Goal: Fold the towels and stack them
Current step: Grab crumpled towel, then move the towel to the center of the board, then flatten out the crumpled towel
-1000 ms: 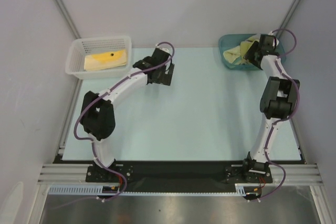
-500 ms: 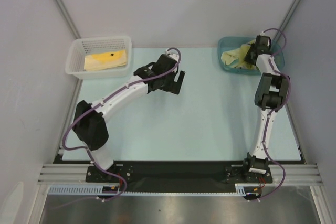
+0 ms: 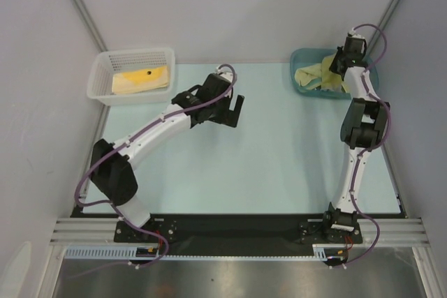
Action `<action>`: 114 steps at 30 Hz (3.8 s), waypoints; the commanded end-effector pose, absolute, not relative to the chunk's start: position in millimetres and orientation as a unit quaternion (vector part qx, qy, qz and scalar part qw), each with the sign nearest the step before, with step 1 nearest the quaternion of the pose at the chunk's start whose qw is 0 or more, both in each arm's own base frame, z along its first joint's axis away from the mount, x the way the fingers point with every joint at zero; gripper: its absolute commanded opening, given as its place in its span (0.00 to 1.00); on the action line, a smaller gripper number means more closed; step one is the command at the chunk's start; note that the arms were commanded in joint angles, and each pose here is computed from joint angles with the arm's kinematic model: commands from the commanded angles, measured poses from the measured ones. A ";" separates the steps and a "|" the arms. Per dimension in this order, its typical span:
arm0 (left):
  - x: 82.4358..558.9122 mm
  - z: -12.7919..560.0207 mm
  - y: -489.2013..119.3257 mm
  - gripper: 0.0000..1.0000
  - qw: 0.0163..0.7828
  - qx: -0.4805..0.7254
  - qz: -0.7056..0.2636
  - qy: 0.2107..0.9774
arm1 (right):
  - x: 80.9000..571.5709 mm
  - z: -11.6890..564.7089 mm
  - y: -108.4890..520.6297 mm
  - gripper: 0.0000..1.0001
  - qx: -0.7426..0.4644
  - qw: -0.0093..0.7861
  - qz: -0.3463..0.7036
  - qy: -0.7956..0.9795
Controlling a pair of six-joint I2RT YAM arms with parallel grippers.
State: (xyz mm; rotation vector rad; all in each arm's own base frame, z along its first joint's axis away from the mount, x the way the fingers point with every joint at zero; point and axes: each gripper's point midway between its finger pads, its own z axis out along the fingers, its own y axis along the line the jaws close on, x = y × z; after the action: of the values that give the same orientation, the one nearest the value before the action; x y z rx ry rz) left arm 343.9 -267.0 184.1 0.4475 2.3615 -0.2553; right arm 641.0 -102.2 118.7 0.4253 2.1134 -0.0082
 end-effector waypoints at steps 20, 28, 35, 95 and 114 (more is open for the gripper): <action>309.7 270.9 -241.4 0.98 0.451 0.150 -0.168 0.864 | 520.9 429.6 56.6 0.00 0.006 0.638 0.103 0.764; 290.1 252.3 -226.0 0.97 0.444 0.140 -0.170 0.869 | 418.2 367.4 168.2 0.01 -0.050 0.543 0.231 0.806; 274.4 219.2 -195.9 0.96 0.427 0.097 -0.133 0.889 | 282.0 176.0 261.4 0.08 -0.157 0.324 0.288 0.888; 435.0 87.7 -228.9 0.07 0.291 0.142 -0.133 0.937 | 428.4 31.6 217.8 0.47 -0.067 0.267 0.221 0.936; 432.9 87.2 -248.0 0.73 0.274 0.073 -0.185 0.941 | 428.4 61.0 198.6 0.47 -0.062 0.285 0.193 0.937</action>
State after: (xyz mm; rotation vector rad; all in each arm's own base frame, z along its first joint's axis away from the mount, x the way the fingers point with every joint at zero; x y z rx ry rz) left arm 430.0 -238.3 86.8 0.2146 2.5300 -0.4358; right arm 421.2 196.4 43.6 -0.1377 2.5493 0.5032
